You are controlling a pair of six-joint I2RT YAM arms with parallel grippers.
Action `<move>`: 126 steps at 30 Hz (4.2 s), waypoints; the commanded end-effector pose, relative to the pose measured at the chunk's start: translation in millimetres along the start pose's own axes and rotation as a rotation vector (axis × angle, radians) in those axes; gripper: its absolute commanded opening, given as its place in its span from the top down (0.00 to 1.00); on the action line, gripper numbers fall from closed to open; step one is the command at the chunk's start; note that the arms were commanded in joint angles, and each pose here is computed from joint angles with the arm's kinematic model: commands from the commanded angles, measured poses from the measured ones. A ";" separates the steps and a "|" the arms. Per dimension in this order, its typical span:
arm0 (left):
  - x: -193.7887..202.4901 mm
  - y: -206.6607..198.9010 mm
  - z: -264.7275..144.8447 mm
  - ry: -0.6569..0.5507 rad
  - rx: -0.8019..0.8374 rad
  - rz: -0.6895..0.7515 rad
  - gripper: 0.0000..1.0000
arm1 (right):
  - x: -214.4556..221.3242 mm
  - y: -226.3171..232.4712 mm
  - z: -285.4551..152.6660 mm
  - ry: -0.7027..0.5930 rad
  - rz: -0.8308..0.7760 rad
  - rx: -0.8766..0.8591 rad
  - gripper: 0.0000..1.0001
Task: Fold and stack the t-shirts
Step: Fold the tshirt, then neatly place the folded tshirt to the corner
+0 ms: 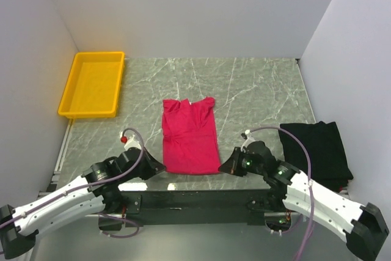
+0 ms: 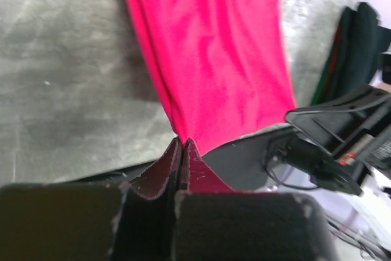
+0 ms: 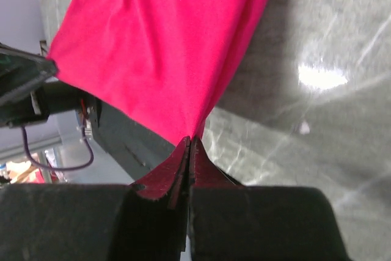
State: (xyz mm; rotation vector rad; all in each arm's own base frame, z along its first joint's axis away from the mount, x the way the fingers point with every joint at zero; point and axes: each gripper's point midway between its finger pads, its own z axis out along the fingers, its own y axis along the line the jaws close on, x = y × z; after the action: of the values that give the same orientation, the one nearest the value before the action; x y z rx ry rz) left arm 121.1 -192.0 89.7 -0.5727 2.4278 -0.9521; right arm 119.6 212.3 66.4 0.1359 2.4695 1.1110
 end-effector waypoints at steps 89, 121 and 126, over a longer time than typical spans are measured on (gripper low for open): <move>-140.8 -49.9 224.2 0.003 -0.105 0.070 0.99 | -278.7 -50.6 136.8 -0.098 -0.053 0.358 0.41; -170.9 -88.3 186.6 -0.065 -0.113 0.146 0.99 | -263.5 -66.7 118.0 -0.171 0.110 0.606 1.00; -181.5 -109.5 164.7 -0.092 -0.083 0.161 0.99 | -279.0 -96.6 75.7 -0.245 0.285 0.672 1.00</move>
State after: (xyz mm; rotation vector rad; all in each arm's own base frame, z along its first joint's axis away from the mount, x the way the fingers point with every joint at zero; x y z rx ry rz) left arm 372.6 -258.4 67.3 -0.4723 2.4751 -0.7473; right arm 408.0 166.9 25.6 0.6021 2.6121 0.3675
